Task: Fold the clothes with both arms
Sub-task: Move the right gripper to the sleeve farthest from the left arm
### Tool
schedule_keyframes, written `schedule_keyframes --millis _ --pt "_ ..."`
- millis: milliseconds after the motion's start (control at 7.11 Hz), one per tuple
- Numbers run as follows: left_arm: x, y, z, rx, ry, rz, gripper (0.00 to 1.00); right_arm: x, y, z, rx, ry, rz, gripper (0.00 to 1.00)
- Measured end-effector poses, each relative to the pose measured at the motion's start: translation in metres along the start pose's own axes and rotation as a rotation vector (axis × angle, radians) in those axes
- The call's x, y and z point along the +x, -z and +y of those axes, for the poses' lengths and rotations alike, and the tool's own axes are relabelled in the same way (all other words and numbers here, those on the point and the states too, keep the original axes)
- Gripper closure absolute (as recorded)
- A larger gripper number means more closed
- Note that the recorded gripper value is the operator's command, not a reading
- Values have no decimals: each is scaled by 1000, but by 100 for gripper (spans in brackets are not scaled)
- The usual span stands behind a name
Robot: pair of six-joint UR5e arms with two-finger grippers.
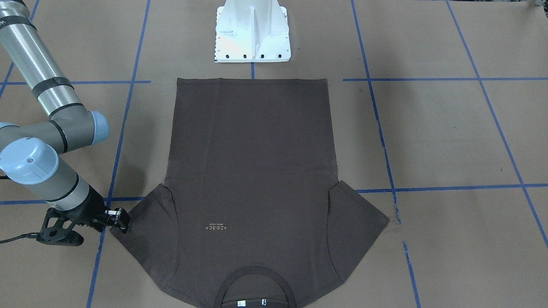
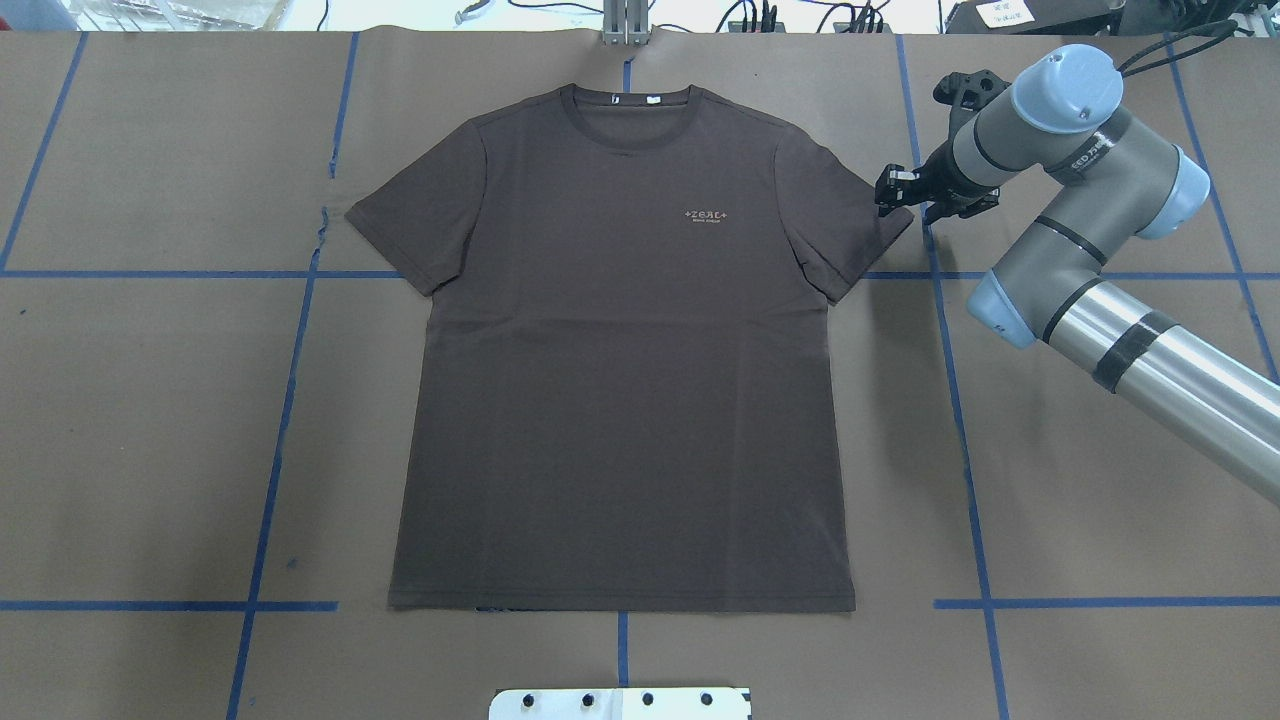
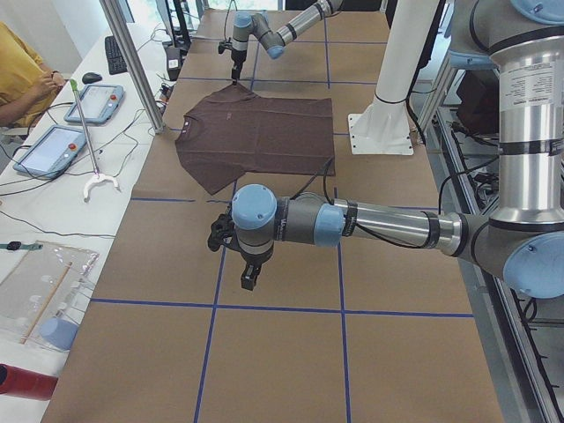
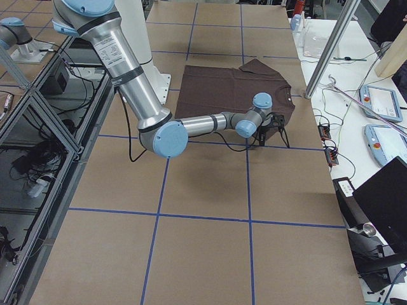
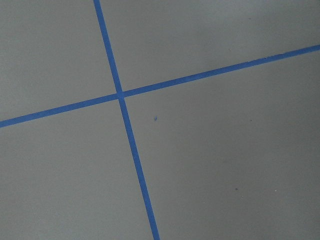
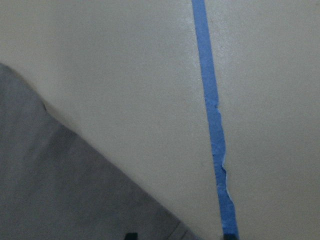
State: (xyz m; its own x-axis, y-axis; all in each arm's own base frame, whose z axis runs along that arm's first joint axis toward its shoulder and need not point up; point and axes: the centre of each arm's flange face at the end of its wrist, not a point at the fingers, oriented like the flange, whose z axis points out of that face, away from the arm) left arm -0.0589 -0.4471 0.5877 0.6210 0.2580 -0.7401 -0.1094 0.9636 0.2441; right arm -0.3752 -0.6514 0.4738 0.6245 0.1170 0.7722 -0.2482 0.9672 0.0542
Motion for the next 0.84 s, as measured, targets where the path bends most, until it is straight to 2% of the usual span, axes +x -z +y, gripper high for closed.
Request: schedule_keyframes --millis 141,281,422,844 --pt "0 0 0 0 -1 0 0 -1 0 0 2 0 0 77" --pt "0 0 0 0 -1 0 0 0 0 0 3 0 1 93" --pt "0 0 0 0 -1 -1 0 0 0 0 3 0 2 100" --pt "-1 -1 1 -2 0 -1 0 -7 5 0 9 7 -12 100"
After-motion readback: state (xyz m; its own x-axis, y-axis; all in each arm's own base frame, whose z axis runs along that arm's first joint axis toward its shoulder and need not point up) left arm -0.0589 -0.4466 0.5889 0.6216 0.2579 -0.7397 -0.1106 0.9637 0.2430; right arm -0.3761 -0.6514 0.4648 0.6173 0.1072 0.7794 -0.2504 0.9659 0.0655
